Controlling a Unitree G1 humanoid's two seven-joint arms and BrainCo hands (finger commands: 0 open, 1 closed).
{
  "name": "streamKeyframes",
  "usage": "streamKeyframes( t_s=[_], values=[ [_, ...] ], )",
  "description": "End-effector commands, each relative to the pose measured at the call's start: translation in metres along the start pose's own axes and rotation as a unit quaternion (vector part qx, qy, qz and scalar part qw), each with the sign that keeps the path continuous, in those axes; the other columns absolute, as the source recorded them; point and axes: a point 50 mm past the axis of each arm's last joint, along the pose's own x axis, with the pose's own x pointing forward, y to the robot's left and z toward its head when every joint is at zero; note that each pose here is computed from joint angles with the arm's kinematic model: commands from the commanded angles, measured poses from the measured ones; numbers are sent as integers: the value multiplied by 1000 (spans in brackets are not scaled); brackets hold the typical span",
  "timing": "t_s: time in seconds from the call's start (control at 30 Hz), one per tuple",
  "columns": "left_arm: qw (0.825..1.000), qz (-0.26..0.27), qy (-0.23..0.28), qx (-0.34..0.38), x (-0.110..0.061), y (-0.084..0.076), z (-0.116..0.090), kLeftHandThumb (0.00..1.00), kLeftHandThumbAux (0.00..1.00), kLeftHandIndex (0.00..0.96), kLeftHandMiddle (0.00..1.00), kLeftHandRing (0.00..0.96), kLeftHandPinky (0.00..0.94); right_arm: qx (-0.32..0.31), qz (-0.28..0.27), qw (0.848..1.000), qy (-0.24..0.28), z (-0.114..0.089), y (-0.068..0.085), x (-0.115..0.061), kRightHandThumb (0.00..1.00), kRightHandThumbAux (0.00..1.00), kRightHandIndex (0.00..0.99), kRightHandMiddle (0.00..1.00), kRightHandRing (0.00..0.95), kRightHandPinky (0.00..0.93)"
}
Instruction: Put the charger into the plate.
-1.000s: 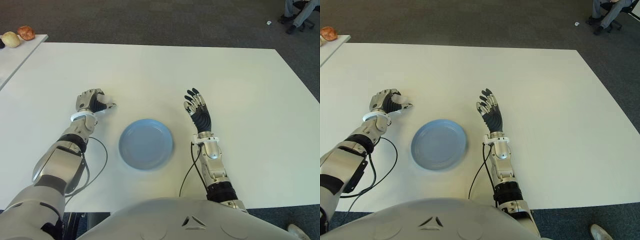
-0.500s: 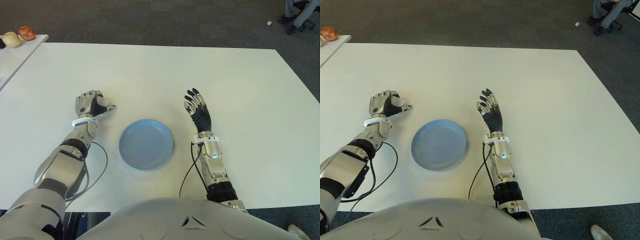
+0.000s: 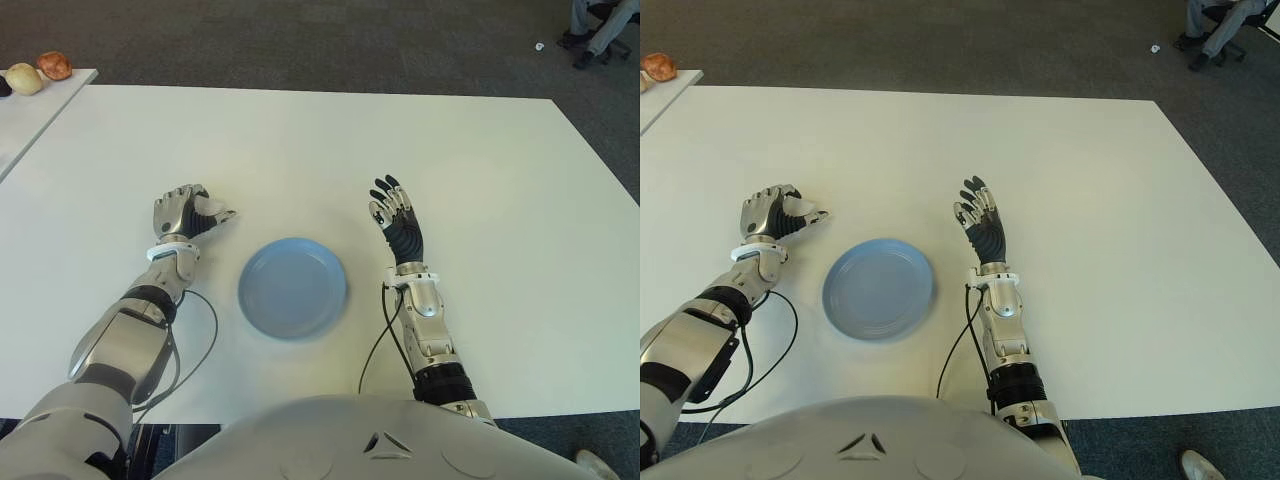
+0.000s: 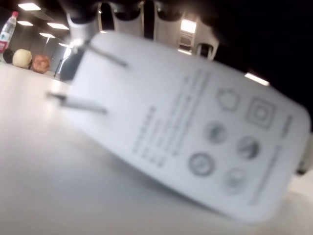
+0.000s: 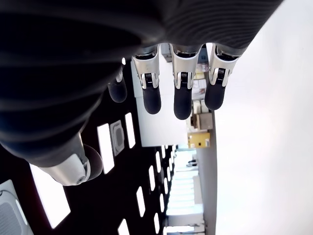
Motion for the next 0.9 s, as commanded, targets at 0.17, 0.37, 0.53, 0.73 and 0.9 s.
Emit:
streamKeyframes(
  t_s=[0.17, 0.37, 0.53, 0.73, 0.9],
  values=[
    [999, -15, -30, -11, -8, -6, 3, 754, 696, 442, 892, 884, 881, 20, -2, 1000, 16, -3, 8, -2, 0, 571, 36, 139, 137, 149],
    [998, 13, -61, -31, 7, 9, 14, 754, 696, 442, 891, 884, 881, 20, -1, 1000, 18, -4, 8, -1, 0, 561, 43, 147, 143, 153],
    [992, 49, -102, -48, 26, 32, 28, 753, 696, 442, 891, 884, 883, 20, 0, 1000, 19, -5, 9, 0, 0, 557, 46, 150, 145, 154],
    [981, 85, -163, -66, 44, 66, 46, 752, 697, 442, 895, 887, 886, 22, 0, 999, 22, -7, 9, 0, 0, 556, 45, 149, 143, 150],
    [966, 102, -222, -84, 46, 95, 60, 751, 698, 442, 899, 890, 885, 23, 1, 999, 24, -8, 10, 0, 0, 552, 42, 148, 142, 147]
  ],
)
